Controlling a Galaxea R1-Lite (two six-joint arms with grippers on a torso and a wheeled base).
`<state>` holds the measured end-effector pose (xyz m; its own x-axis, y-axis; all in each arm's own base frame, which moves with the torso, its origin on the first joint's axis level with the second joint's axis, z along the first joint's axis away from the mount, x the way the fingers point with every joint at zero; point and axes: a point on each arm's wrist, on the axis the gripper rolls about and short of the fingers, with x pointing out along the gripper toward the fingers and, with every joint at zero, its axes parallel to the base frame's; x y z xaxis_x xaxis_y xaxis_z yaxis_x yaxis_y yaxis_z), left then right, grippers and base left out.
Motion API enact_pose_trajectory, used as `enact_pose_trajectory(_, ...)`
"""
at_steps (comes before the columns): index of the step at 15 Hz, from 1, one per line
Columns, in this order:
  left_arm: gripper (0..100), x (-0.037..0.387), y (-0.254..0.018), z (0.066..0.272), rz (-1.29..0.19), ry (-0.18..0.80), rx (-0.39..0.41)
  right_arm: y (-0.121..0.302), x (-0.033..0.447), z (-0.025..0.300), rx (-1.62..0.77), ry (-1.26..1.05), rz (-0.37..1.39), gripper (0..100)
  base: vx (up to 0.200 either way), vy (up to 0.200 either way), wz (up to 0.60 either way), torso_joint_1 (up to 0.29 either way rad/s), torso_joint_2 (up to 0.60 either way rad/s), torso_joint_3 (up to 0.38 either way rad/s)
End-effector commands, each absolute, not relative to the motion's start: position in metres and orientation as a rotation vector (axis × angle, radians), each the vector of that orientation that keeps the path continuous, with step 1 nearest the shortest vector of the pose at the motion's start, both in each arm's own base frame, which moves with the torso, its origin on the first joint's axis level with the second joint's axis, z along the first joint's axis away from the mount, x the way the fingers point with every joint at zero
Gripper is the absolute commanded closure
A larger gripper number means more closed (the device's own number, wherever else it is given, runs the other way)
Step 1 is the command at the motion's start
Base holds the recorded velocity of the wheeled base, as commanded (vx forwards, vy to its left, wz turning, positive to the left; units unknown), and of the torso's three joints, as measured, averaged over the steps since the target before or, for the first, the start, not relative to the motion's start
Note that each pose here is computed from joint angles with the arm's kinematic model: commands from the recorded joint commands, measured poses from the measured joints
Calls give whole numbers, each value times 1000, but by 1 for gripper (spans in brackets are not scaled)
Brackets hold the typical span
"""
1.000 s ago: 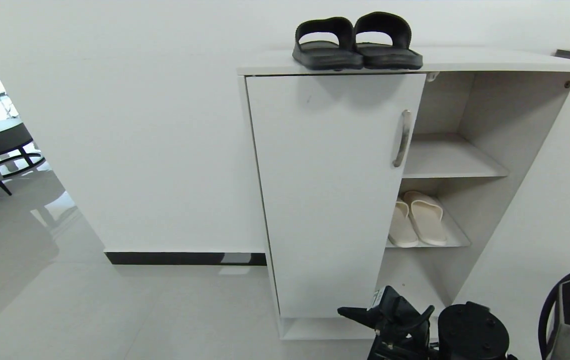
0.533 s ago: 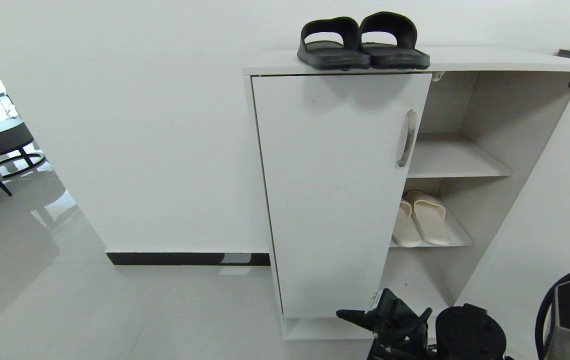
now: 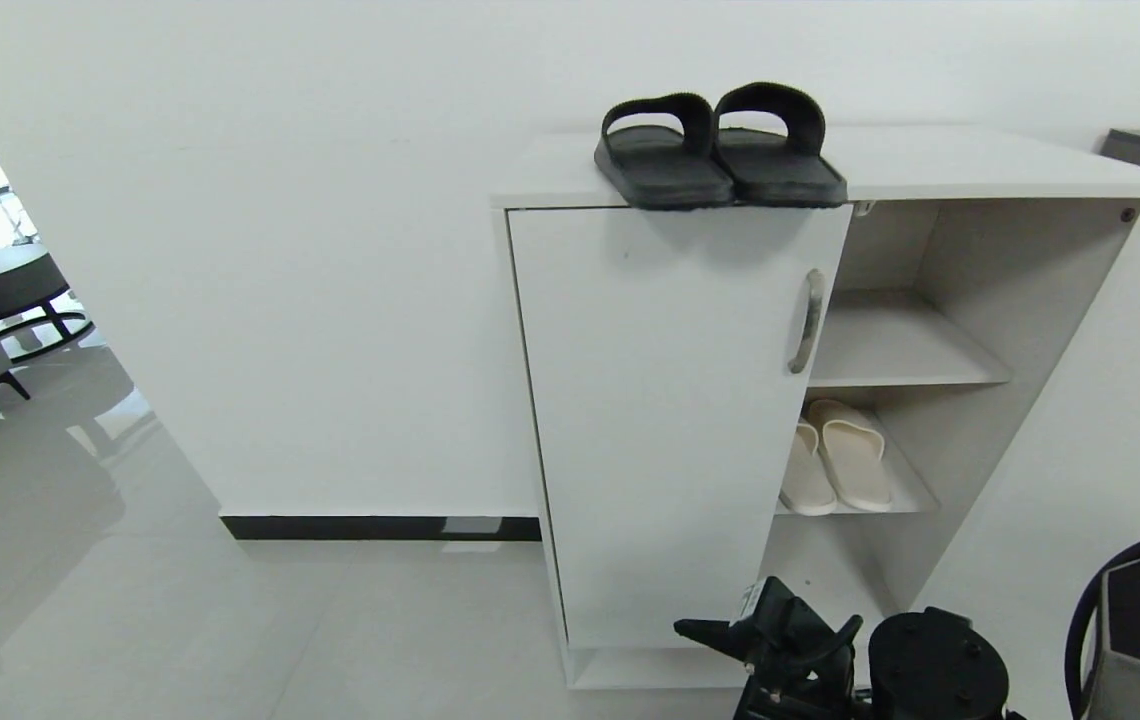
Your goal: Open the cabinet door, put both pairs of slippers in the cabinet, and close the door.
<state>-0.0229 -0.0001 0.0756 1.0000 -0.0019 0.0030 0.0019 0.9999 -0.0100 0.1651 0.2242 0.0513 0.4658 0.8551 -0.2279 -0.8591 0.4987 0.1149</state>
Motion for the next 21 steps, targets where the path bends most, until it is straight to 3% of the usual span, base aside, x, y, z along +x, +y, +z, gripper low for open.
enact_pose_trajectory(1,100,-23,0,76,-2,-2,-11,224,165,51,-18,272,1052,0,0,0,0,149,-540,-300)
enact_pose_trajectory(21,100,-23,0,76,0,-2,-17,225,166,47,-26,284,1049,0,0,0,0,214,-498,-286)
